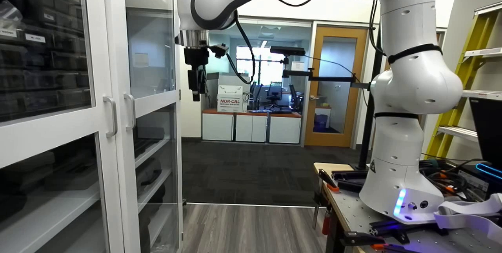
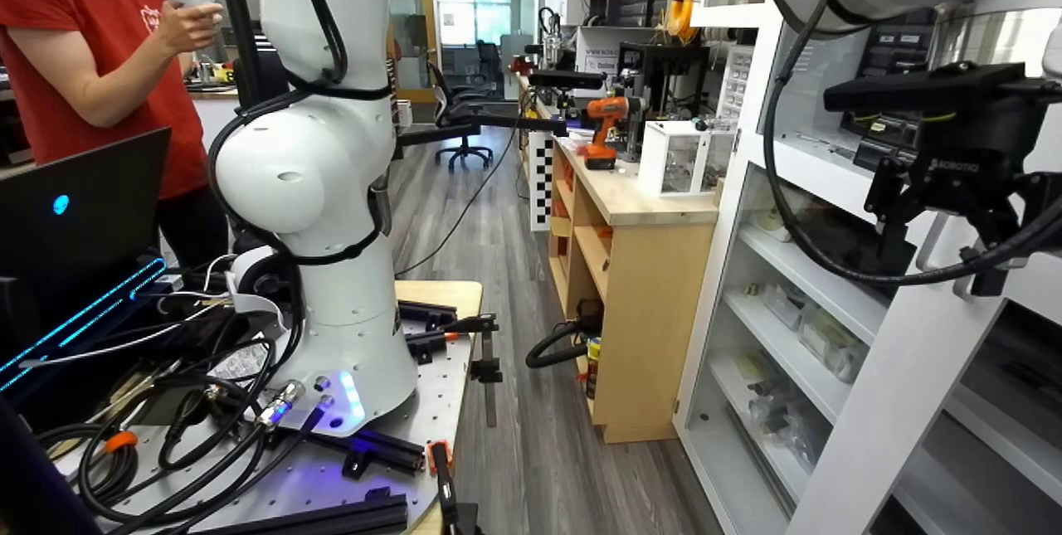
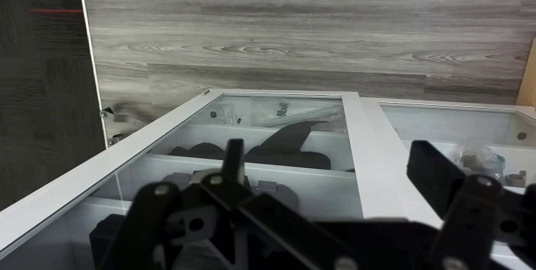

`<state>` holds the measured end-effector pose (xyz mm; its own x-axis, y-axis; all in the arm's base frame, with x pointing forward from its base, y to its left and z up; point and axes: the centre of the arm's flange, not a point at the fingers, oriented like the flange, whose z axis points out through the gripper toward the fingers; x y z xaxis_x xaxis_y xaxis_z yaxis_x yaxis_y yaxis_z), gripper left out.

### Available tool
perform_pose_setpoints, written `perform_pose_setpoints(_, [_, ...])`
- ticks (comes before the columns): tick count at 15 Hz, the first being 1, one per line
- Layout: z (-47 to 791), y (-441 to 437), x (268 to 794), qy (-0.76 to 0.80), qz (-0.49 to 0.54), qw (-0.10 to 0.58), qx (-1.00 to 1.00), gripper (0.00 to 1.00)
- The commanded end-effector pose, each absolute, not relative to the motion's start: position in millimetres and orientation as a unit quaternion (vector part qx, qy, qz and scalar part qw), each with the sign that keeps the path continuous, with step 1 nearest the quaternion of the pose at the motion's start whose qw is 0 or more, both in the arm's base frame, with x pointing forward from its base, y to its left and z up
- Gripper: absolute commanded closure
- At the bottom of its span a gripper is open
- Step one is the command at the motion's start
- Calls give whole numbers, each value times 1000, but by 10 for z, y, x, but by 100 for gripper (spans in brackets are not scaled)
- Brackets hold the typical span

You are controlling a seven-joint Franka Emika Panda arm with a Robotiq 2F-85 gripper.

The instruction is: Close the door of the cabinet.

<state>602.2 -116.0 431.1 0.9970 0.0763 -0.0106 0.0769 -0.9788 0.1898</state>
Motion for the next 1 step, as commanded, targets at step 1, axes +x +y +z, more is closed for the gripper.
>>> perform_pose_setpoints(1, [4310, -1160, 6021, 39, -2, 95, 995, 0])
